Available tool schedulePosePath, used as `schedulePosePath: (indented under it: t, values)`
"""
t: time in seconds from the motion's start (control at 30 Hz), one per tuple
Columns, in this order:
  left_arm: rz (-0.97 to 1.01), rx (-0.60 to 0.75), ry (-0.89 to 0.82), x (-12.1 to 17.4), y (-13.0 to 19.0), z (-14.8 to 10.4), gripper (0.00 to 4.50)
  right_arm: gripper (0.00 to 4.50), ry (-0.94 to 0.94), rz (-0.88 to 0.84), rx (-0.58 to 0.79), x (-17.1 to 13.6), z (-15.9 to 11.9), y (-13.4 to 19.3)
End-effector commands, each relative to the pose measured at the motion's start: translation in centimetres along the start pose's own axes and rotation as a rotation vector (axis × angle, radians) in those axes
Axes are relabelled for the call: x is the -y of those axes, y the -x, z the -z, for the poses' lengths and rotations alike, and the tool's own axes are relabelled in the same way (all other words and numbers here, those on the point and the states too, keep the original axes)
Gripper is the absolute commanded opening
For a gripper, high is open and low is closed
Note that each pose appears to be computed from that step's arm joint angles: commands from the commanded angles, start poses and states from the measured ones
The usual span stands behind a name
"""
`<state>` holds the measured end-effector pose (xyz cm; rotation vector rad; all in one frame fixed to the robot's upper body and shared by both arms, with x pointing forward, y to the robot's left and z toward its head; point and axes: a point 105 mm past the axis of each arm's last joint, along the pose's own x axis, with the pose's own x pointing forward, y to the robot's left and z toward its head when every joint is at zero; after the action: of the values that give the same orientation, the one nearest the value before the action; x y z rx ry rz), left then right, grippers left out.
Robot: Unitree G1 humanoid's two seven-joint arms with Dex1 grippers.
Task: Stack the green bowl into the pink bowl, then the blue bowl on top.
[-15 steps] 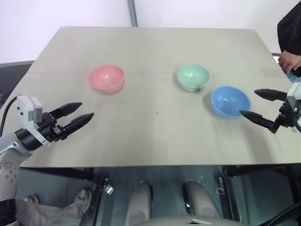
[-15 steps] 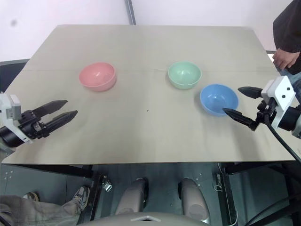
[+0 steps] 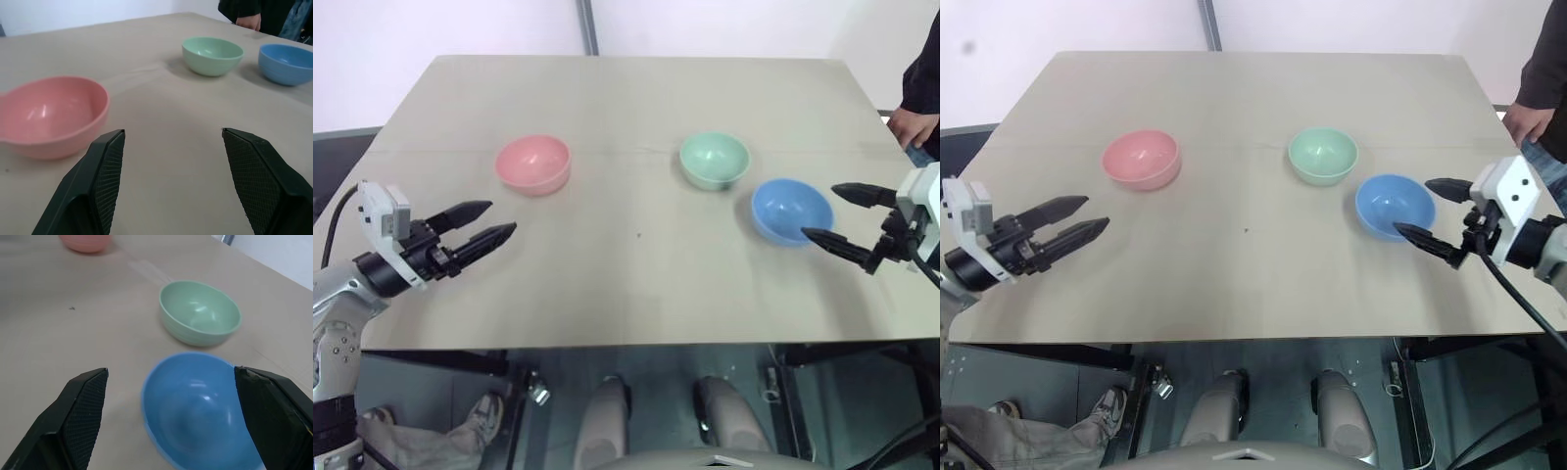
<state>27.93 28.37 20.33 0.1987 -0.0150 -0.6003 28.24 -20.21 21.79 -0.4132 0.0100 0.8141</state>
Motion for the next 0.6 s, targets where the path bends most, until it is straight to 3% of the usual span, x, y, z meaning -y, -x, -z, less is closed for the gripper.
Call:
schedulePosePath:
  t: [0.03,0.2,0.3,0.43,0.6]
  values:
    - [-0.148,-0.09,-0.177,-1.7,-1.0,-0.7,3.37,4.47,0.048,-0.073,0.087,-1.5,-2.3,-1.6]
    - [-0.138,-0.405,-0.56,-3.6,-3.8,-1.7,3.37,4.47,0.04,-0.223,0.191,-4.5,-4.3,-4.0]
    - [-0.077,-0.499,-0.734,-4.2,-5.5,-2.3,3.37,4.47,0.038,-0.245,0.212,-5.2,-4.7,-4.4]
    - [-0.006,-0.646,-0.852,-4.6,-8.0,-1.4,3.37,4.47,0.042,-0.232,0.215,-5.1,-4.5,-4.3]
    - [0.055,-0.707,-0.911,-4.4,-10.6,0.1,3.37,4.47,0.047,-0.198,0.209,-4.9,-4.4,-3.9]
